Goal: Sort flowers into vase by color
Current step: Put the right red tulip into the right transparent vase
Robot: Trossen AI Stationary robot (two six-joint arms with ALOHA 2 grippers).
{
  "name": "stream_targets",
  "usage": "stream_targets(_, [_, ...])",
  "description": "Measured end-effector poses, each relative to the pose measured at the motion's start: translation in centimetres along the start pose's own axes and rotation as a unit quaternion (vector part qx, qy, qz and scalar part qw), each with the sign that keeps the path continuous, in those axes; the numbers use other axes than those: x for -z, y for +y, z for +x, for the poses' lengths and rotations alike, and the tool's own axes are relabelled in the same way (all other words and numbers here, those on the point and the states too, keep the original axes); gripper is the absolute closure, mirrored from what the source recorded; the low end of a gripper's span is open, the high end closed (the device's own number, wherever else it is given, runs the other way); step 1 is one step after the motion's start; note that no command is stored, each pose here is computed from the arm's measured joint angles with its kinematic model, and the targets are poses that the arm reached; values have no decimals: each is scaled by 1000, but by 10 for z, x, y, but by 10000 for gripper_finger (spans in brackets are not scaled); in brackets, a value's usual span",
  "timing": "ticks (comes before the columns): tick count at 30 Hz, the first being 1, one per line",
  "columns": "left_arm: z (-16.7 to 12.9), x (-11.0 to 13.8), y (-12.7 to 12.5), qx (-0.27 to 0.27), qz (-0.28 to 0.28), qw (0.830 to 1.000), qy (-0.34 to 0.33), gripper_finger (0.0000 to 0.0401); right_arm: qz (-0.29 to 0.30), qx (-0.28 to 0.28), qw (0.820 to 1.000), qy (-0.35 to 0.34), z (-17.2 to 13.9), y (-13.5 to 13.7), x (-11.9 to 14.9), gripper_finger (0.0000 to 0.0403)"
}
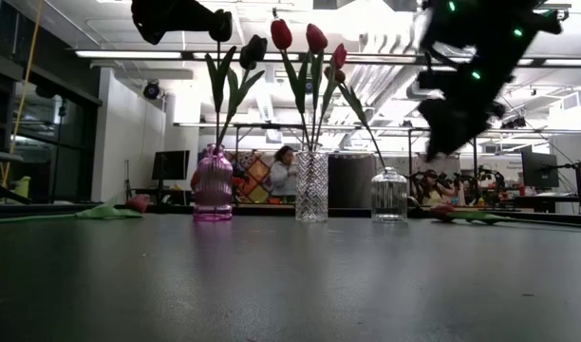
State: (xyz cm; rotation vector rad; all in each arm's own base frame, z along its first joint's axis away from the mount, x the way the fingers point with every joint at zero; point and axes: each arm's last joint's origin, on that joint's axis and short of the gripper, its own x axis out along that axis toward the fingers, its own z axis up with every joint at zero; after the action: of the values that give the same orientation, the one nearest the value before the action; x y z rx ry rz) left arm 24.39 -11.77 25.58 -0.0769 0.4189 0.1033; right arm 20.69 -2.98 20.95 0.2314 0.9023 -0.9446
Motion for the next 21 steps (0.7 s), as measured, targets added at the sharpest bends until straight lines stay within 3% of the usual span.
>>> stream_targets(6, [0, 0, 0, 0, -3, 1000, 0, 162, 73, 91, 990, 82, 16, -23, 29, 137])
stream_targets(9, [0, 0, 0, 0, -4, 1000, -1, 162, 107, 109, 981, 119, 29, -36, 35, 143])
stream_targets(21, [0, -3, -1, 6, -7, 1000, -13, 162, 168, 36, 964, 203, 64, -77, 25, 147])
